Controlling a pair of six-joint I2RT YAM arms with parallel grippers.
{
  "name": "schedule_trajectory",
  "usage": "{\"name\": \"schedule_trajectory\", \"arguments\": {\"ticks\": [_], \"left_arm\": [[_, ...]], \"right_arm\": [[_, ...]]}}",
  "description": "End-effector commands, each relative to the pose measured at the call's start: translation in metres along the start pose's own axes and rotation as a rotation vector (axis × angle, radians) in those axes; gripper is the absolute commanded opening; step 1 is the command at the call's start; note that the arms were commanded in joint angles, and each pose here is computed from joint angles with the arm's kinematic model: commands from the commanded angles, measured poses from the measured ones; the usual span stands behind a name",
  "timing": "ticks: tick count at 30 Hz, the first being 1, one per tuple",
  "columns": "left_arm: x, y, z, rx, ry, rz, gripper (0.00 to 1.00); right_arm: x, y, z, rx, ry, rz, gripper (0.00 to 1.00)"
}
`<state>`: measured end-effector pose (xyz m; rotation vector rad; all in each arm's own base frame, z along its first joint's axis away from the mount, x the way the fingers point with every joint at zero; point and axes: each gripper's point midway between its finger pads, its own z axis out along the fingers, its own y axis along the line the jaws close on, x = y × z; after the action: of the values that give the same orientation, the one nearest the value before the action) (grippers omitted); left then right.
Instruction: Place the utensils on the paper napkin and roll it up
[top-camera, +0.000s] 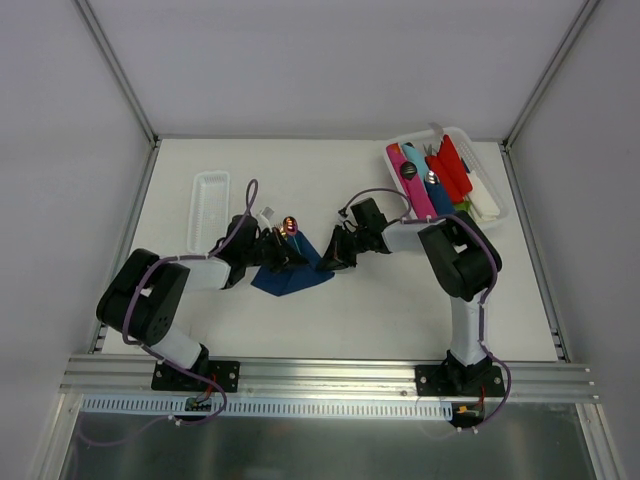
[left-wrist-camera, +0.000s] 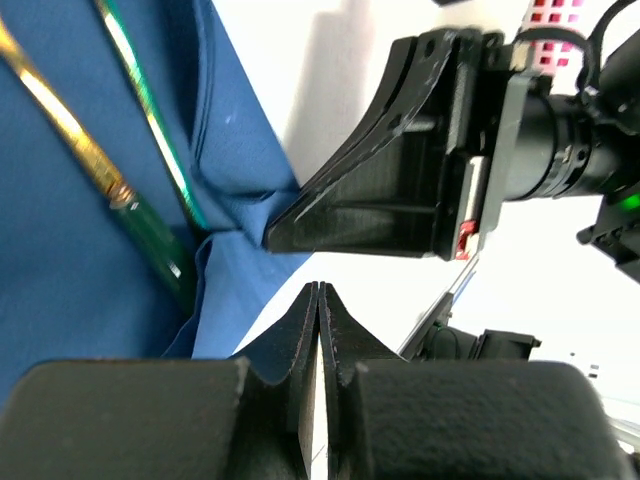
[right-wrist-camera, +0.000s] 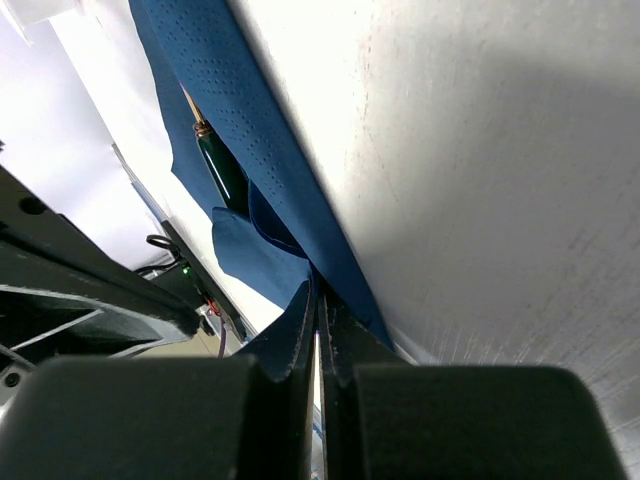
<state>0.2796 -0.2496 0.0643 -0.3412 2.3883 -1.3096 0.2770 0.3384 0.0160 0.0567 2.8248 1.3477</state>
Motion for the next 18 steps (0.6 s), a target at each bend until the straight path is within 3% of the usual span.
{"name": "schedule_trajectory", "arguments": {"ticks": [1, 18], "left_arm": [[0.001, 0.012, -0.007, -0.028, -0.017, 0.015, 0.00], [0.008, 0.047, 0.014, -0.075, -0.007, -0.055, 0.00]], "right_arm": [[-0.005, -0.019, 0.003, 0.079, -0.020, -0.003, 0.00], [-0.009, 0.002, -0.006, 0.035, -0.032, -0.043, 0.00]]}}
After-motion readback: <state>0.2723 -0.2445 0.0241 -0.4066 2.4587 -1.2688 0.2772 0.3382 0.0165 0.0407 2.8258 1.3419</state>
